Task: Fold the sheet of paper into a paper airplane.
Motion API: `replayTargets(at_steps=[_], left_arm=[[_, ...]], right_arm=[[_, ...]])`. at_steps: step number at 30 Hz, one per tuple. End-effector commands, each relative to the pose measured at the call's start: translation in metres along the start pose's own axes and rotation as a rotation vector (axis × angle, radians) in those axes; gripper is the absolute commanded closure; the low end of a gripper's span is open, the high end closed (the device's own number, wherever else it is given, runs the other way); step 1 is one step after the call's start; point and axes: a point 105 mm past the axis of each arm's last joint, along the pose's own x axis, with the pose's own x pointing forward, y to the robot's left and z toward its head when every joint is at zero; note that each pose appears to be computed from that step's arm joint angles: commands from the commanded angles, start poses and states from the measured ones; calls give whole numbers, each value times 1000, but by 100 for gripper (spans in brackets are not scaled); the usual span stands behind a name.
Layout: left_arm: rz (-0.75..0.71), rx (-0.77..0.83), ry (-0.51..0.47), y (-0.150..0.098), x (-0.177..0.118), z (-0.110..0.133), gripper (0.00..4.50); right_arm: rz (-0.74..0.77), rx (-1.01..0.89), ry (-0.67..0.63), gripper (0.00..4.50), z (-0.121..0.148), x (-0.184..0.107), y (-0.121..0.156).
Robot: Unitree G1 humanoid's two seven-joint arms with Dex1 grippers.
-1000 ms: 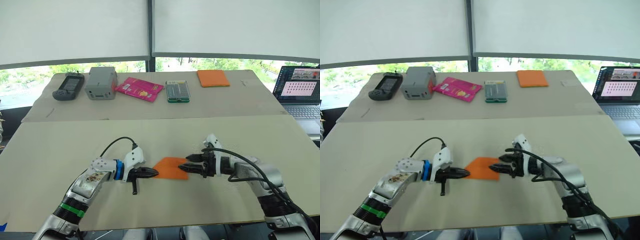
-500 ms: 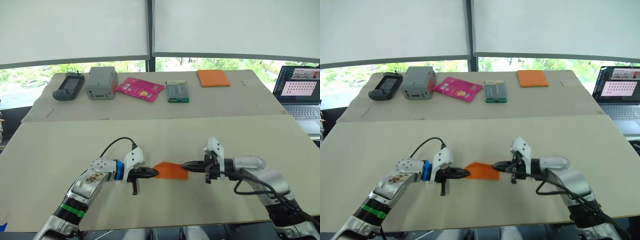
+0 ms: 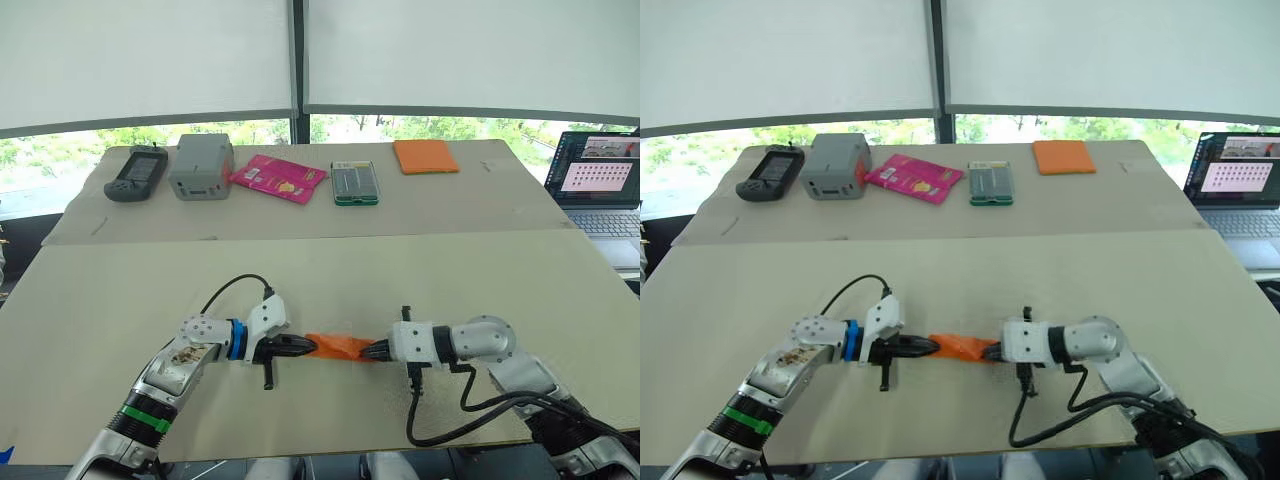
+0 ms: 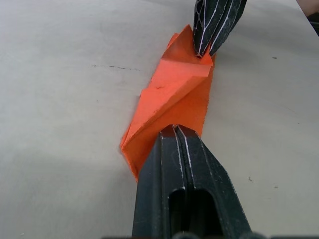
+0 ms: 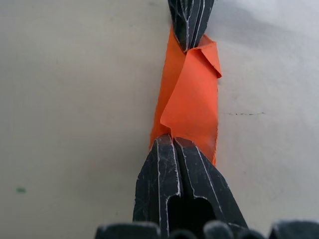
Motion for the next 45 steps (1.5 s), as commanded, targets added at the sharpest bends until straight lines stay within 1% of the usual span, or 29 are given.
replayTargets(at_steps=[1,5,10,13,14,15,16,19,20,26,29,32,34,39,42,43,45], left_arm=[[-10,-43,69,-3,-3,-20,450],[-7,-46,67,-3,-5,-20,450],[8,-68,31,3,-17,-11,450],[65,-67,-113,18,-27,19,450],[75,-84,-199,24,-34,38,450],[75,-99,-254,27,-38,50,450],[70,-103,-285,28,-41,59,450],[34,-55,-253,22,-32,61,450],[27,-49,-243,21,-25,60,450],[2,-19,-159,15,4,43,450],[9,15,-111,13,14,31,450],[35,73,-30,15,18,7,450],[31,74,-22,13,20,-1,450],[54,88,-28,14,25,-8,450],[59,81,-34,13,28,-11,450],[61,80,-34,13,28,-12,450],[62,76,-32,12,27,-14,450]], right_arm=[[18,-73,31,449,-6,-4,0],[32,-80,68,449,-17,-4,1],[47,-64,72,449,-20,-1,2],[64,-57,80,449,-21,2,6],[67,-58,81,449,-21,3,6],[68,-59,81,449,-21,3,7],[67,-60,81,449,-21,4,7],[70,-57,81,449,-21,5,8],[69,-56,82,449,-21,5,8],[54,-52,87,449,-21,4,8],[45,-46,95,449,-21,1,9],[43,-42,100,449,-21,0,9],[38,-47,107,449,-21,-2,8],[26,-47,120,449,-20,-7,4],[-24,50,90,449,-14,-15,-6],[-31,75,74,420,-11,-18,-8],[-23,76,71,349,-4,-27,-9]])
